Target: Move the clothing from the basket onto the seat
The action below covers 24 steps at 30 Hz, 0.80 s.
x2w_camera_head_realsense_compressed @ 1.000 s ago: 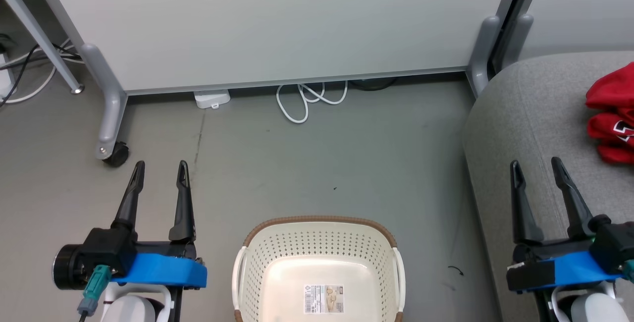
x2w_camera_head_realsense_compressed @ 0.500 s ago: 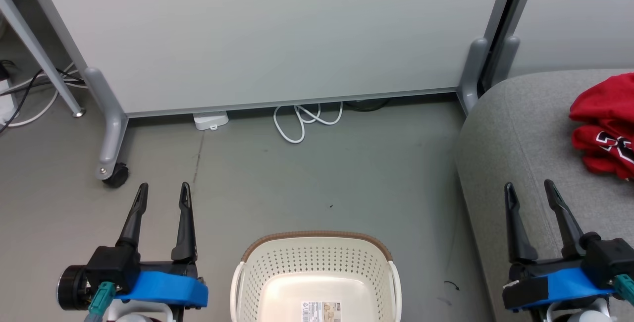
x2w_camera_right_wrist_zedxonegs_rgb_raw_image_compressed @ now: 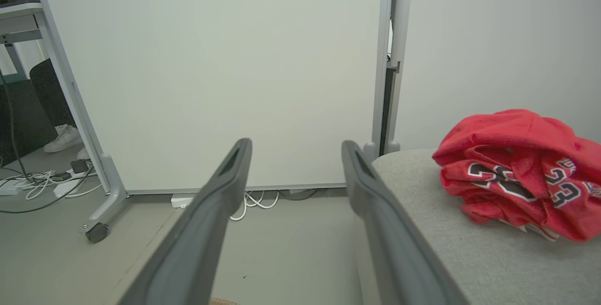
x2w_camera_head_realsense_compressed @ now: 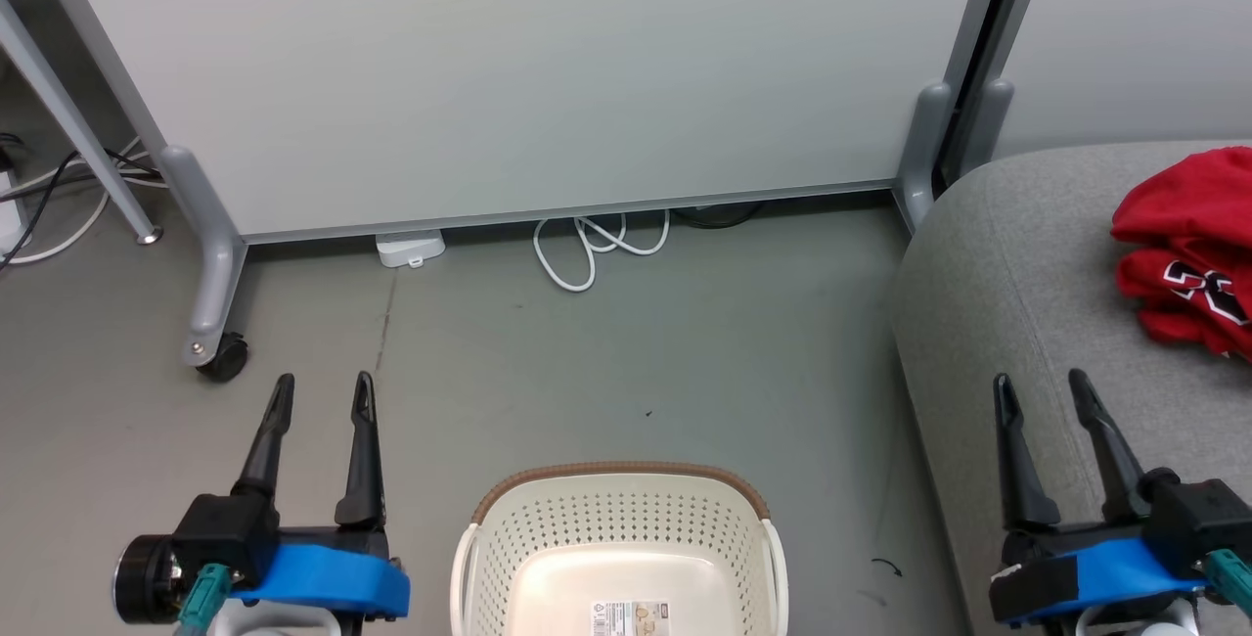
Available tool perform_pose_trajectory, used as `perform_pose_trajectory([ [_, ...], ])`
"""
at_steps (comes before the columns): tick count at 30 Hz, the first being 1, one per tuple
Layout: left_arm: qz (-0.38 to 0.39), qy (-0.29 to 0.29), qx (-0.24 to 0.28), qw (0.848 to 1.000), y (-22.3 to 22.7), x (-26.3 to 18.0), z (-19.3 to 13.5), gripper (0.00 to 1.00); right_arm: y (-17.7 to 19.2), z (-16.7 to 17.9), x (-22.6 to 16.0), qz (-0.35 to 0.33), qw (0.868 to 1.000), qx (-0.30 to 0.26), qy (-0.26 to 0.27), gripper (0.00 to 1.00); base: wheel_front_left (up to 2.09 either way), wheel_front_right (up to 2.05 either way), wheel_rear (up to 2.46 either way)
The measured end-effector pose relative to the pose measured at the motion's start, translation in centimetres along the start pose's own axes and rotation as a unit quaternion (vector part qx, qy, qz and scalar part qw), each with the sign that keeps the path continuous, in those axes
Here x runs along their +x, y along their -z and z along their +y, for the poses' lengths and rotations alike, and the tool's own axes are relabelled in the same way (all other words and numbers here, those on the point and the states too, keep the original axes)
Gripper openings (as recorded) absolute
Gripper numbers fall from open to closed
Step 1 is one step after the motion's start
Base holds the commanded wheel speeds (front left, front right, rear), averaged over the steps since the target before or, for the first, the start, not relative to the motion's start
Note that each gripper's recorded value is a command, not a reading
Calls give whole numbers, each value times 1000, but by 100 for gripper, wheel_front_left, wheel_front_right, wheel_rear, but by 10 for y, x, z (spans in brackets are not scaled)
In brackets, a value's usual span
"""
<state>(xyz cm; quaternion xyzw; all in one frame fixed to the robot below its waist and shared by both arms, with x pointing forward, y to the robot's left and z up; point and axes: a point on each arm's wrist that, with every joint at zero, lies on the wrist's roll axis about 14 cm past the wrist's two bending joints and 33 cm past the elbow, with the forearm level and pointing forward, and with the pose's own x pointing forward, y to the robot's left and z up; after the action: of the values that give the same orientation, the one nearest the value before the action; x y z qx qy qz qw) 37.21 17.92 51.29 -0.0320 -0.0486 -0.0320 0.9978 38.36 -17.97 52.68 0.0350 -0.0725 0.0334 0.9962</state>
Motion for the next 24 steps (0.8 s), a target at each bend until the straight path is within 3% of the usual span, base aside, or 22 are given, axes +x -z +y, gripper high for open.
perform_pose_trajectory([
  [1, 4, -1, -1, 1000, 2, -1, 0, 0, 2, 0, -1, 3, 1000, 0, 0, 0, 0, 0, 0],
  [7, 56, -11, -20, 998, 33, -16, 1, 0, 25, -2, -10, 43, 999, 15, 9, 0, 0, 0, 0],
  [24, 67, -59, -176, 980, 36, -15, 15, 0, 31, -13, -11, 58, 982, 171, 53, 0, 0, 0, 0],
])
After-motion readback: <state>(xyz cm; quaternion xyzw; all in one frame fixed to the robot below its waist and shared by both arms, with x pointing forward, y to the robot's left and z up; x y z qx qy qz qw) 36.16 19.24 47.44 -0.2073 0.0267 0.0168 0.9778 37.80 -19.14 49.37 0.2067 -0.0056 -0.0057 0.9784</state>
